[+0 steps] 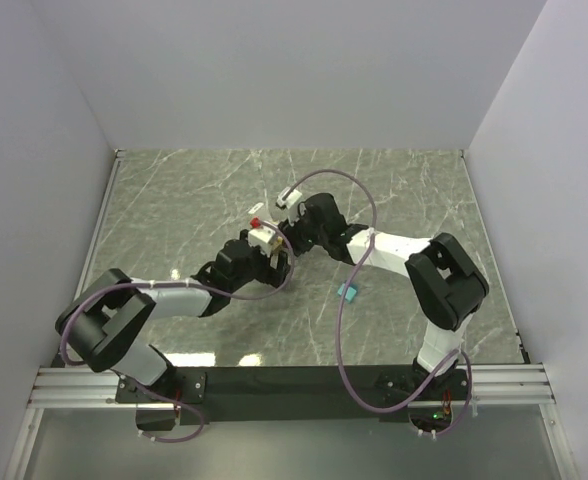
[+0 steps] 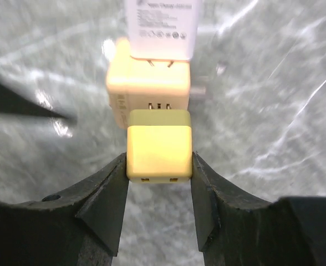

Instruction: Insert the plug

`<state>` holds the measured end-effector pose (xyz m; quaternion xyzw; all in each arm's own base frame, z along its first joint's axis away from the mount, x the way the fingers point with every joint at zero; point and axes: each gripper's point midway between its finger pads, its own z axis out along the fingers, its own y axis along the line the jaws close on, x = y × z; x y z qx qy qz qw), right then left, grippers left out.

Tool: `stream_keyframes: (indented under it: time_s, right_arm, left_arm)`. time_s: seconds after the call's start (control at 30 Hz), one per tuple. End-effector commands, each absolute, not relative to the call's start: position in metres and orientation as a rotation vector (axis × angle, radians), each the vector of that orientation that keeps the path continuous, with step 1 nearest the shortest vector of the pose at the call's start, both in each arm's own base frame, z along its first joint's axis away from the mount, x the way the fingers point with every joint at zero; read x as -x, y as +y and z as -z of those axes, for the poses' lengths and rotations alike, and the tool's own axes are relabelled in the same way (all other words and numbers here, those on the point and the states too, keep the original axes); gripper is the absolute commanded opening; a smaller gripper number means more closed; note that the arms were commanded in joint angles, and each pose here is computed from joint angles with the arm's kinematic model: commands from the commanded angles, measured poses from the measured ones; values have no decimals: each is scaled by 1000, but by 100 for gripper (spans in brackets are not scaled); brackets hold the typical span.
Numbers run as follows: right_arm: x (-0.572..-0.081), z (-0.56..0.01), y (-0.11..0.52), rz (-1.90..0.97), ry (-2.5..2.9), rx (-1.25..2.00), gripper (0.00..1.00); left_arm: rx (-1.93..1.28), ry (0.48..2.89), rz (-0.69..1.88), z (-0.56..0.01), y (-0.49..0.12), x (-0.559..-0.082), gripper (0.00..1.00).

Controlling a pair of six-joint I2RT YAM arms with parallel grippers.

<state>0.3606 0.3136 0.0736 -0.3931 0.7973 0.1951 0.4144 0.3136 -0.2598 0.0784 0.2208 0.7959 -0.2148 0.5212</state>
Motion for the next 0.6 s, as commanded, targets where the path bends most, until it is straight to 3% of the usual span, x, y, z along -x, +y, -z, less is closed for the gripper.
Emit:
stream_keyframes:
  time_s: [0.0, 0.43, 0.57]
  right_arm:
    - [-382, -146, 329, -518, 1789, 870, 0]
    - [-375, -133, 322, -512, 1817, 867, 0]
    - [-375, -138, 321, -513, 1814, 852, 0]
  left_arm:
    - [-537, 1896, 630, -88, -271, -293, 90]
    - [-132, 1866, 444, -106, -207, -315, 90]
    - [43, 1771, 481, -141, -173, -329, 89]
